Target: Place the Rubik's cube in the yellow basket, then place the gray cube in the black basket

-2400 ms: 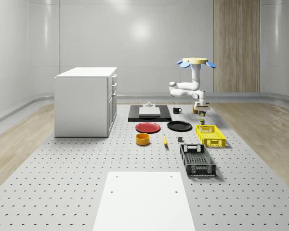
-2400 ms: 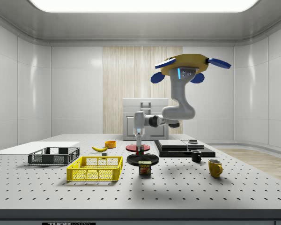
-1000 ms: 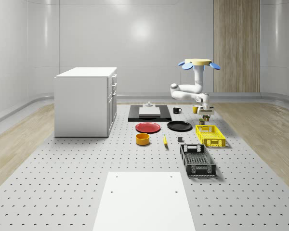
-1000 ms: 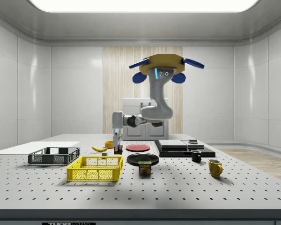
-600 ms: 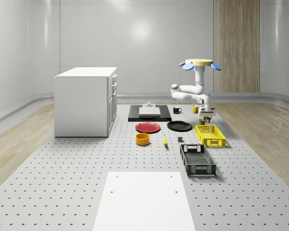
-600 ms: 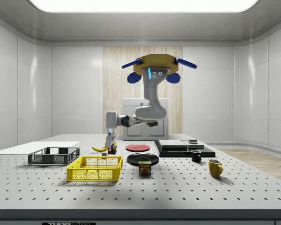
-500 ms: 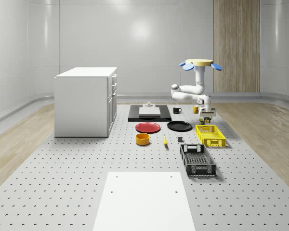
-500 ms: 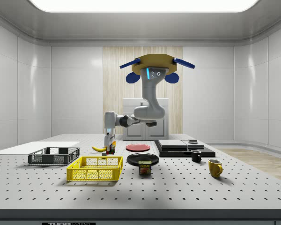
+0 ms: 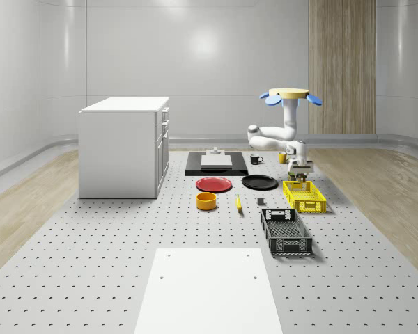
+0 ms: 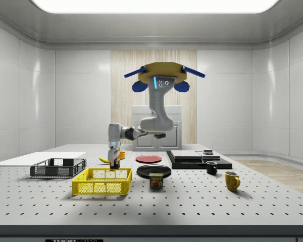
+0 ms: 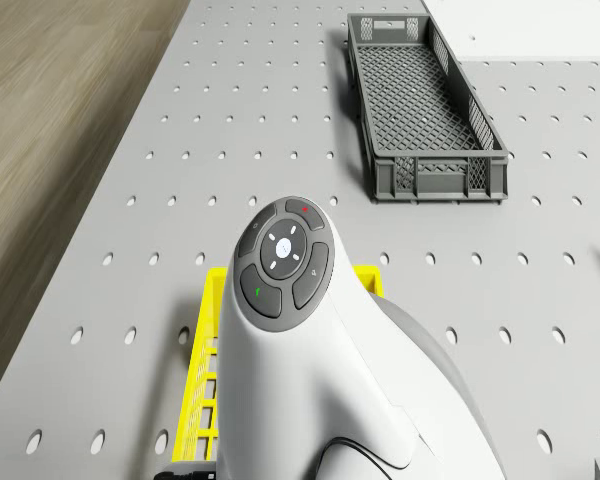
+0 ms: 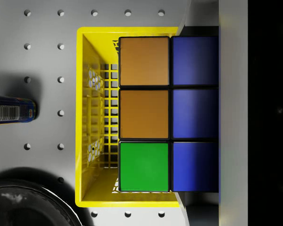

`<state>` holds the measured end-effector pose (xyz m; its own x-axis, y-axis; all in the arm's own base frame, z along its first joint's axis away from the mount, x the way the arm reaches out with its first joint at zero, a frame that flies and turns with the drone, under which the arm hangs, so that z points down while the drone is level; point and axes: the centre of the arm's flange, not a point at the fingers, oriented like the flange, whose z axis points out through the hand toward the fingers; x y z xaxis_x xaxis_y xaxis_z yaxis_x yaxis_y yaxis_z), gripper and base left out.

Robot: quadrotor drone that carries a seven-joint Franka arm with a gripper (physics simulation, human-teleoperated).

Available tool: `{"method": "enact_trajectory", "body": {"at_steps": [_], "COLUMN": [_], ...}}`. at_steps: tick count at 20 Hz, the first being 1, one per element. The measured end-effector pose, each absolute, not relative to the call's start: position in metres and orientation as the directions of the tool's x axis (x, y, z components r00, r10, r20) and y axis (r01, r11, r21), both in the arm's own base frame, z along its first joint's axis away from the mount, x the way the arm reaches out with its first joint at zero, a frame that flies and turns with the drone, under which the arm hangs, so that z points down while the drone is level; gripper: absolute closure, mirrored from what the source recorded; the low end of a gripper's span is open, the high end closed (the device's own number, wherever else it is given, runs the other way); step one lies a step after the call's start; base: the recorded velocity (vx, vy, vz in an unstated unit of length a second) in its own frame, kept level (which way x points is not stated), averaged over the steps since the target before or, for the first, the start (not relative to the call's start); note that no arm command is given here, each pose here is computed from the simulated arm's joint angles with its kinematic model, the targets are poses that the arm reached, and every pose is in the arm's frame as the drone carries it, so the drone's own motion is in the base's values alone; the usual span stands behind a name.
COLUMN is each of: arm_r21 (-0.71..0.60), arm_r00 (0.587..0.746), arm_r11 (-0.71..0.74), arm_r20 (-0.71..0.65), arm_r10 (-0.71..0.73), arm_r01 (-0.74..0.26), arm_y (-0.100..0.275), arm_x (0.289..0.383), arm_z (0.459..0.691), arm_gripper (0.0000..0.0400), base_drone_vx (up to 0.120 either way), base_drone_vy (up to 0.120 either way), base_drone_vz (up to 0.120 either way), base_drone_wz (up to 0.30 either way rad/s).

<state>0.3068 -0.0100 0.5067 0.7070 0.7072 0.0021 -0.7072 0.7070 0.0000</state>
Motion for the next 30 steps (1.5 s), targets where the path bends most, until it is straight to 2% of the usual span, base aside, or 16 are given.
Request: {"method": "enact_trajectory", "body": {"at_steps": [7, 11, 25, 27, 30], "arm_r21": [0.0, 0.0, 0.0, 0.0, 0.0], "arm_r00": [0.707, 0.707, 0.707, 0.707, 0.707], "arm_r11": [0.707, 0.707, 0.707, 0.707, 0.707], "arm_r20": [0.002, 0.002, 0.002, 0.002, 0.002], "arm_r10": [0.707, 0.707, 0.707, 0.707, 0.707], "arm_r01": [-0.707, -0.707, -0.707, -0.707, -0.707], "arm_y": [-0.01, -0.01, -0.01, -0.01, -0.01], "arm_x": [0.3068, 0.3068, 0.3068, 0.3068, 0.3068], "arm_z": [0.507, 0.513, 0.563, 0.566, 0.565], "arm_gripper": [0.0075, 0.0075, 0.0075, 0.0046, 0.0022], "base_drone_vx": [0.0, 0.0, 0.0, 0.0, 0.0], "base_drone_vy": [0.0, 0.0, 0.0, 0.0, 0.0], "base_drone_vz": [-0.12, 0.0, 0.0, 0.0, 0.0], "base_drone_wz": [0.0, 0.0, 0.0, 0.0, 0.0]}}
